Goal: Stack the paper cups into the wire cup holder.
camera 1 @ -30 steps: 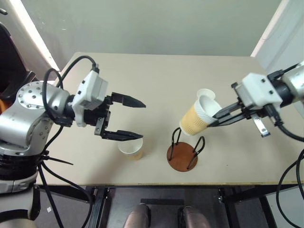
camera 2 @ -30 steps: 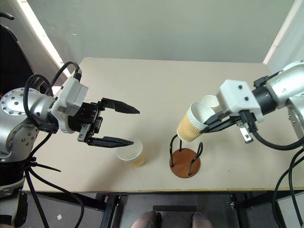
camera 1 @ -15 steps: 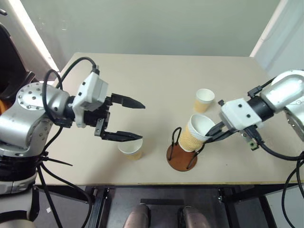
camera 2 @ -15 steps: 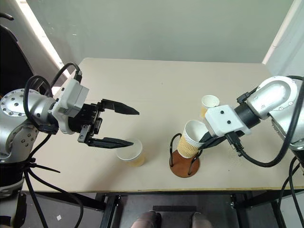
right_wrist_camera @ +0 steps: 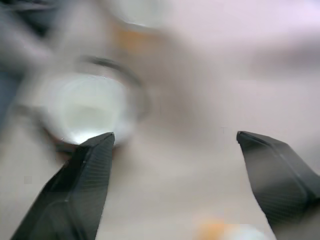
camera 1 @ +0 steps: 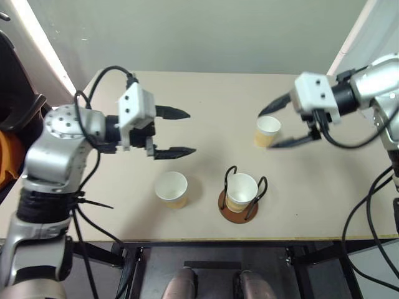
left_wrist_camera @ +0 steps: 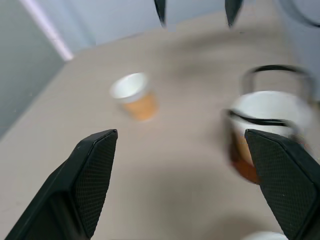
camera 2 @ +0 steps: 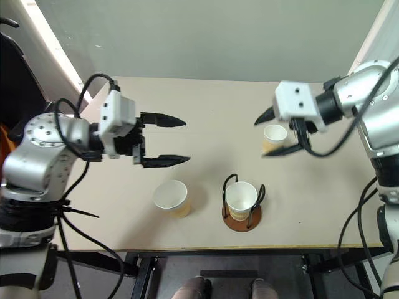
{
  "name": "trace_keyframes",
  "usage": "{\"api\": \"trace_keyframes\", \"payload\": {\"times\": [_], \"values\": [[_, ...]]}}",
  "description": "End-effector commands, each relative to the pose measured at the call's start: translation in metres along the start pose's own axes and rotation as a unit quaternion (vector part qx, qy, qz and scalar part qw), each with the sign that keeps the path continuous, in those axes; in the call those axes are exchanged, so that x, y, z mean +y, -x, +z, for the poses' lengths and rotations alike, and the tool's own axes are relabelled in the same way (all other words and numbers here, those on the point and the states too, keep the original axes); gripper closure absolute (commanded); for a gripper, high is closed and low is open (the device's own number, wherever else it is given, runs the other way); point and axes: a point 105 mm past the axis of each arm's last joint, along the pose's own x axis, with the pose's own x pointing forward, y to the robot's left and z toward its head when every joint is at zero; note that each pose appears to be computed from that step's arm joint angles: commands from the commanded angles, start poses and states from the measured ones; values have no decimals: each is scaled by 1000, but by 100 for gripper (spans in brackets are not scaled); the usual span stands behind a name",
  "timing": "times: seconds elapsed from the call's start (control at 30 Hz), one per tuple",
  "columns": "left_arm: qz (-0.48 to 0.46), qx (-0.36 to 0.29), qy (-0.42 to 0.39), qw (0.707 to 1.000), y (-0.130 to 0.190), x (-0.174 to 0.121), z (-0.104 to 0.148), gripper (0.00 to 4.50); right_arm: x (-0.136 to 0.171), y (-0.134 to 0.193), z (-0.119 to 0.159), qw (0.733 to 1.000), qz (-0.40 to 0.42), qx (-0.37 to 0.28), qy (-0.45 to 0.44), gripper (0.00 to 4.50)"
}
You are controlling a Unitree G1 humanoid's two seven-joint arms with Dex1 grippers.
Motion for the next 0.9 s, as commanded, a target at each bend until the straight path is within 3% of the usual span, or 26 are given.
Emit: {"api": "trace_keyframes", "payload": {"times": [0.03,0.13,0.33,0.63,0.73,0.9], "values": [[52,8,-35,998,-4,16,2,13,-28,1,-37,994,-79,76,9,63],[54,6,-36,998,-8,14,1,13,-32,-9,-66,990,-82,119,-1,63],[45,6,-32,998,-9,3,0,13,-32,-36,-100,985,-83,146,-51,63],[53,27,-28,998,2,-4,2,13,-15,-59,-126,978,-57,181,-85,63],[45,34,-25,998,7,-12,2,13,-11,-63,-132,976,-55,194,-84,124],[43,31,-21,998,11,-14,7,13,-15,-61,-128,978,-60,184,-78,301]]}}
